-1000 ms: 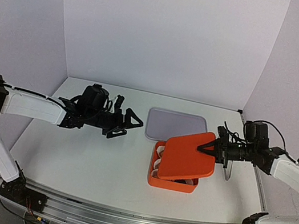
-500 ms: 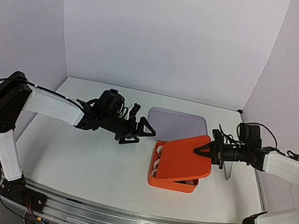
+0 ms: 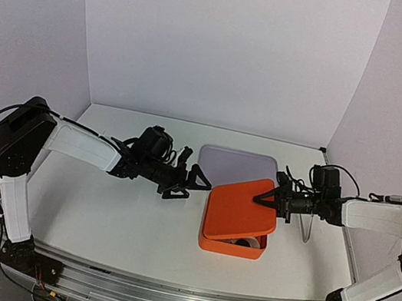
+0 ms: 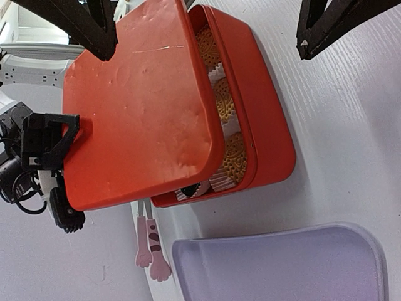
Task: Pack the cookies
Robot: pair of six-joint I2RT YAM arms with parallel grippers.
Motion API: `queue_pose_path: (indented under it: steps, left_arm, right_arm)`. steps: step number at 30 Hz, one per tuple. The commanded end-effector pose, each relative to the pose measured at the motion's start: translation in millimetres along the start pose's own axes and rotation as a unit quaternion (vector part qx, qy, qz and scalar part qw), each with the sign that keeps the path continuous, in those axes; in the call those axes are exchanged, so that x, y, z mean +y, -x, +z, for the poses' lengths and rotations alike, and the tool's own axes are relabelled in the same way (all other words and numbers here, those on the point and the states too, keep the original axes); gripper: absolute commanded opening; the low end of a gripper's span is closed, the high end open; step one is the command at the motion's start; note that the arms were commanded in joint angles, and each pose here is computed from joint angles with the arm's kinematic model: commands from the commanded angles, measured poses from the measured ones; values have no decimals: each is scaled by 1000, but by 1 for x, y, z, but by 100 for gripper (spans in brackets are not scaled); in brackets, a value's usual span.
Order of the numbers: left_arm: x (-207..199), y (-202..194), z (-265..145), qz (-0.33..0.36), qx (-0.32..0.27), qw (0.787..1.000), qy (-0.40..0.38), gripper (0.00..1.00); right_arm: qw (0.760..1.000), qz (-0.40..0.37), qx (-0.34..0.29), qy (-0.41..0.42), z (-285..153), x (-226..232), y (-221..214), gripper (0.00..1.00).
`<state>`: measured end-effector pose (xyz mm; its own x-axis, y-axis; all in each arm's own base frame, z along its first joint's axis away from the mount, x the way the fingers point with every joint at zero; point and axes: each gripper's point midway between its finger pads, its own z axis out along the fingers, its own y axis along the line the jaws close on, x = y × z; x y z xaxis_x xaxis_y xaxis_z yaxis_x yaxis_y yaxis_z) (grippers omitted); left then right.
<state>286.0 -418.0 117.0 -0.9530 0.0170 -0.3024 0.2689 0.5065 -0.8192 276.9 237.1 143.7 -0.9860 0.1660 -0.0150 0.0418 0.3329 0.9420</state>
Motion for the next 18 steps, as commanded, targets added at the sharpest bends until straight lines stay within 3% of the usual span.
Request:
queue_pose_path:
  steps: [1, 18]
  left_arm:
    - [-19, 9, 8, 19, 3, 1000, -22, 100]
    - [-14, 1, 32, 18, 30, 999, -11, 99]
  right_arm:
    - [999, -31, 2, 29, 3, 15, 12, 4]
    - [1000, -17, 2, 7, 10, -11, 12, 9]
